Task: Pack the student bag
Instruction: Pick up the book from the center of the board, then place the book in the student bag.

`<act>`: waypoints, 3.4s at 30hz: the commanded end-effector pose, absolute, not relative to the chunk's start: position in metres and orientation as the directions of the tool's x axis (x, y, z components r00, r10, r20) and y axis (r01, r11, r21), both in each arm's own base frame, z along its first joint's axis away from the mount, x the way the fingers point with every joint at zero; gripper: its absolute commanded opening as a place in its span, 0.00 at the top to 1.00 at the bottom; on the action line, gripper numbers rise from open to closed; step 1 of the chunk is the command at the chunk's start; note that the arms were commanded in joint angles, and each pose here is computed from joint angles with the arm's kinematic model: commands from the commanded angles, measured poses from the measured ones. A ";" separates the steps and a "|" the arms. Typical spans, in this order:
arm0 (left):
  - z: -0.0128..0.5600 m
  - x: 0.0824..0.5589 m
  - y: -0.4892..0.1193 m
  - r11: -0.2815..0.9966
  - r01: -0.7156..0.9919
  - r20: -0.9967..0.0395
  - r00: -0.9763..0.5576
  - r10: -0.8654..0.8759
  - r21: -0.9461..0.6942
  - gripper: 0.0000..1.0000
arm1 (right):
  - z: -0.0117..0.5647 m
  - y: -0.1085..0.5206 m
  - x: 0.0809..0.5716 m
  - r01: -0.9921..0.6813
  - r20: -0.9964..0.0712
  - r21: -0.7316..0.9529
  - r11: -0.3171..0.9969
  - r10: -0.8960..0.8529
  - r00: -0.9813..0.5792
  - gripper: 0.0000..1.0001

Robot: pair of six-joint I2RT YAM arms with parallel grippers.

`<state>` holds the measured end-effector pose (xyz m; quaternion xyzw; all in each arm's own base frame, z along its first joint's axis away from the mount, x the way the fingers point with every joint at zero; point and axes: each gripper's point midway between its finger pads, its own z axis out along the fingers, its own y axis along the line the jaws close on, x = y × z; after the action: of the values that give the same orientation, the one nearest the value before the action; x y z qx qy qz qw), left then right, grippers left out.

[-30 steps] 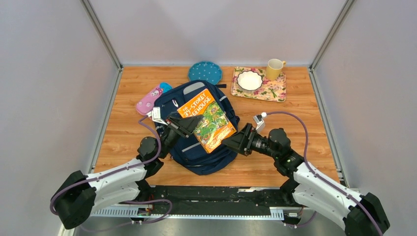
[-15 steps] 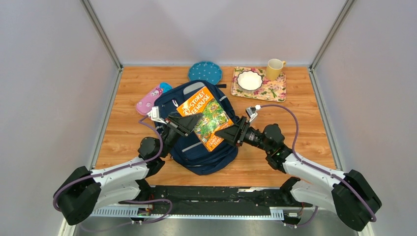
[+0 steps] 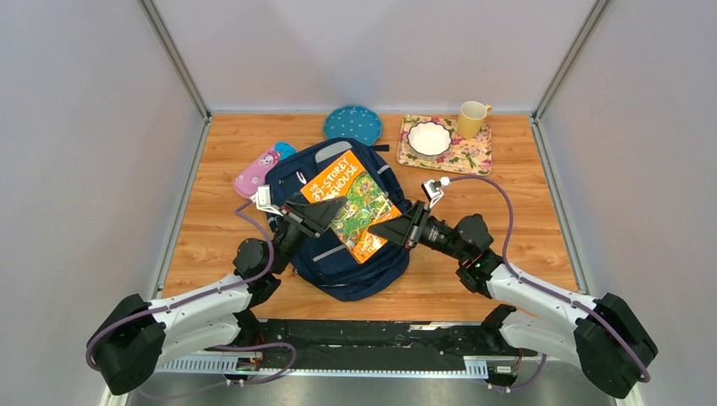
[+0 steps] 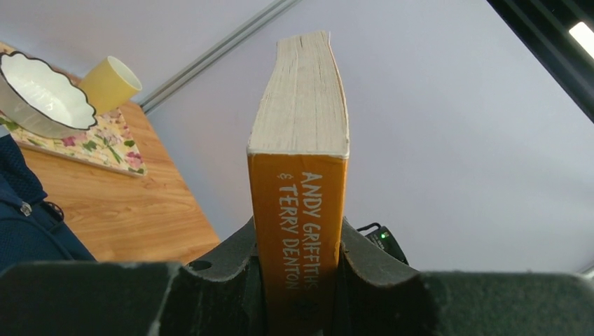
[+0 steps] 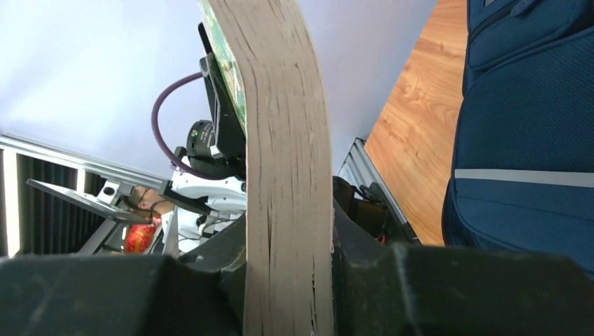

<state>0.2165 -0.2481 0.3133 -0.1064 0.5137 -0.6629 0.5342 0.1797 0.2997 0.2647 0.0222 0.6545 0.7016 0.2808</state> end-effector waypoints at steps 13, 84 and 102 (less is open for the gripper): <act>0.229 0.220 -0.259 0.680 0.534 -0.835 -0.504 -0.221 -0.503 0.24 | 0.262 0.183 0.227 -0.161 -0.531 0.840 0.517 0.725 -0.439 1.00; 0.280 0.208 -0.308 0.748 0.664 -0.971 -0.170 0.167 0.012 1.00 | 0.217 0.129 0.156 -0.029 -0.529 0.790 0.613 0.657 -0.537 1.00; 0.347 0.206 -0.313 0.723 0.689 -0.996 -0.091 0.020 -0.048 1.00 | 0.233 0.246 0.142 -0.089 -0.158 0.982 0.164 0.475 -0.866 1.00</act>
<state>0.2034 -0.2972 0.2680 0.3083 0.7467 -0.1903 0.5579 0.1368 0.2169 0.1603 0.1851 0.8095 0.5149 0.2131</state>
